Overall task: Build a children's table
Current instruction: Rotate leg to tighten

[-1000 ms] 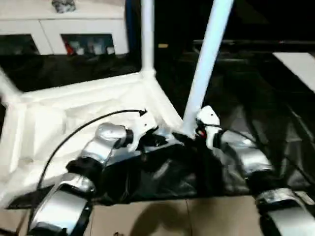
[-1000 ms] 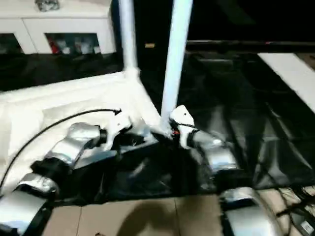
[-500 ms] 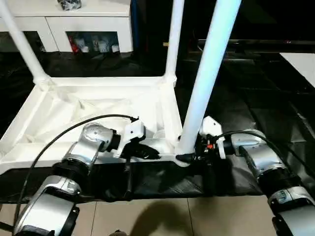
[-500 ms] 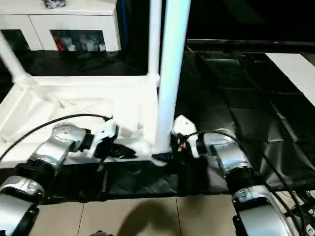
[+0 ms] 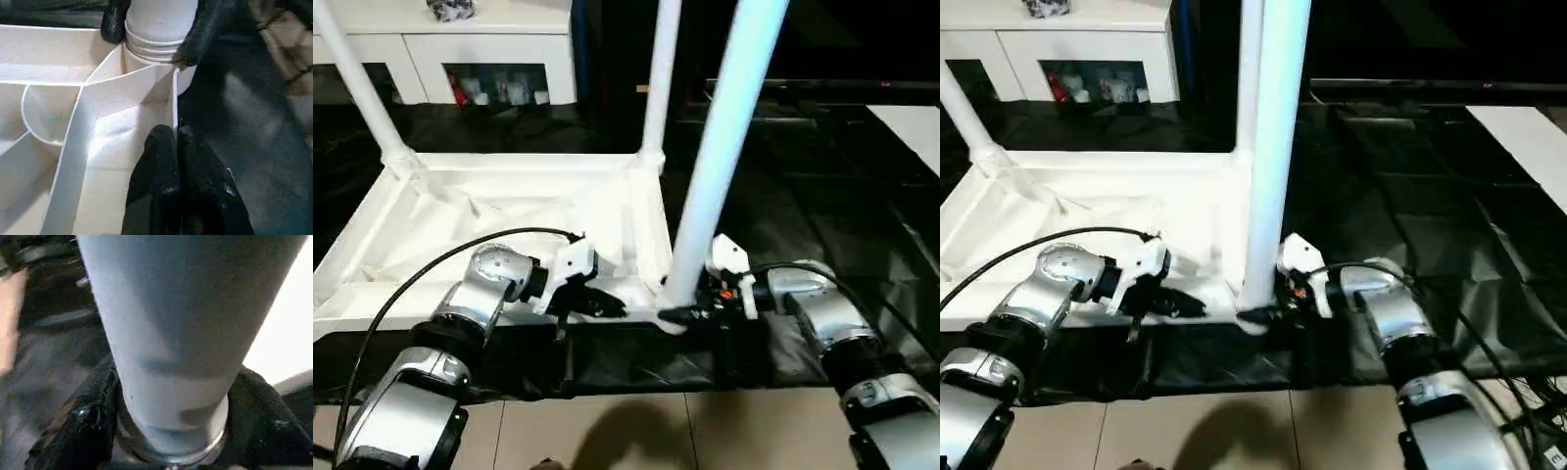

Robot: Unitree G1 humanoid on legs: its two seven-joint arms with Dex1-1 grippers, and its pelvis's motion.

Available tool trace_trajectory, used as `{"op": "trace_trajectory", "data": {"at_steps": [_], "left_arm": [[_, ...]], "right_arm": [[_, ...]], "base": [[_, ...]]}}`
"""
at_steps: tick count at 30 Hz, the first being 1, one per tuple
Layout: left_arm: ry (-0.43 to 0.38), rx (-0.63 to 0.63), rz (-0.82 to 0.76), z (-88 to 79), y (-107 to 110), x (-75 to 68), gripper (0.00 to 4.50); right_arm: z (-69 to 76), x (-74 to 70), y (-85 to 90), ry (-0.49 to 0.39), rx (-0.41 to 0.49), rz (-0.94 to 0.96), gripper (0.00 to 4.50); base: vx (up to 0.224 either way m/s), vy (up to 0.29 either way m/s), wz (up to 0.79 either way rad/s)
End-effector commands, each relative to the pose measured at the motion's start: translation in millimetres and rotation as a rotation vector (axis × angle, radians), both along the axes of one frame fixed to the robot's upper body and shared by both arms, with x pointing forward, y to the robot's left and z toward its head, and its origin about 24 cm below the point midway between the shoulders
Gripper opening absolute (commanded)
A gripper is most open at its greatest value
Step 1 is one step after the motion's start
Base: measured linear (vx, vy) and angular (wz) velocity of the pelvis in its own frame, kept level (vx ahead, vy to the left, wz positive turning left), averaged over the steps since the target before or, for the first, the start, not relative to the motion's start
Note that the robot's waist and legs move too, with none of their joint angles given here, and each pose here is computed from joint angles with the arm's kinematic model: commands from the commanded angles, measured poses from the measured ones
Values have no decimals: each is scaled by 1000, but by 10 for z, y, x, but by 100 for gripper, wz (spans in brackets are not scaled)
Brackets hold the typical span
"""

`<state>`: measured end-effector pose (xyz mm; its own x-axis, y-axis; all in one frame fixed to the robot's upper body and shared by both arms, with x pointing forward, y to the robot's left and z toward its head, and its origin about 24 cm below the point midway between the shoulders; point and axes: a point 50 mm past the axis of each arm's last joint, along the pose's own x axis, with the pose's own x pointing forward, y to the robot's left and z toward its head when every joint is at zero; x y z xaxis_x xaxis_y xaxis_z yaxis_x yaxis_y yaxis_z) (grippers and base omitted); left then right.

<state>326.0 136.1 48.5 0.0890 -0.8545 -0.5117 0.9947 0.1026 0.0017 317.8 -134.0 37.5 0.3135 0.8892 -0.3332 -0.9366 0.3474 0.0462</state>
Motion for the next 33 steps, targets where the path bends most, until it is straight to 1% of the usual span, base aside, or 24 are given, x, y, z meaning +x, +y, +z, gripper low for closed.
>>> {"op": "trace_trajectory", "data": {"at_steps": [1,2,4,5,6,8,9,10,12,13,14,15,16,17,18,19,20,21,23,24,26,28,29,33], "left_arm": [[37,41,23,-122,-140,-18,0],[40,47,59,-142,-219,0,0],[50,53,117,-178,-360,19,0],[50,53,117,-178,-360,19,0],[52,50,160,-201,-471,29,0],[50,49,177,-210,-517,34,0],[44,46,217,-228,-642,40,0],[44,46,217,-228,-642,40,0],[27,37,241,-236,-780,39,0],[19,35,240,-234,-817,36,0],[18,35,240,-234,-822,36,0],[13,35,238,-232,-843,34,0],[13,35,238,-232,-843,34,0],[10,33,228,-228,-843,30,0],[8,34,219,-224,-812,31,0],[8,34,219,-224,-812,31,0],[6,38,210,-221,-762,33,0],[3,44,186,-218,-683,29,0],[9,46,164,-214,-581,23,0],[9,46,164,-214,-581,23,0],[17,20,142,-195,-549,14,0],[15,-11,81,-154,-458,-5,0],[15,-11,81,-154,-458,-5,0],[46,-15,12,-99,-346,-14,0]], "right_arm": [[18,65,107,-27,35,-109,266],[-28,95,150,-14,50,-215,265],[-106,115,243,6,60,-345,265],[-106,115,243,6,60,-345,265],[-166,119,335,19,58,-427,265],[-188,121,379,25,57,-463,265],[-243,129,506,40,46,-565,265],[-243,129,506,40,46,-565,265],[-244,129,714,48,61,-604,265],[-207,133,781,30,80,-595,265],[-203,134,789,28,83,-593,265],[-172,136,829,12,98,-582,321],[-172,136,829,12,98,-582,335],[-133,146,819,-7,121,-569,335],[-99,155,764,-23,143,-549,347],[-99,155,764,-23,143,-549,363],[-71,160,682,-37,158,-516,363],[-36,158,560,-56,166,-455,377],[2,149,405,-86,142,-374,397],[2,149,404,-86,142,-374,397],[22,136,342,-101,131,-319,421],[69,109,199,-106,111,-203,421],[69,109,199,-106,111,-203,421],[148,77,-2,-81,79,-46,421]], "base": [[0,0,0],[0,0,0],[0,0,0],[0,0,0],[0,0,0],[0,0,0],[0,0,0],[0,0,0],[0,0,0],[0,0,0],[0,0,0],[0,0,0],[0,0,0],[0,0,0],[0,0,0],[0,0,0],[0,0,0],[0,0,0],[0,0,0],[0,0,0],[54,1,3],[26,-2,1],[0,0,0],[0,0,0]]}}
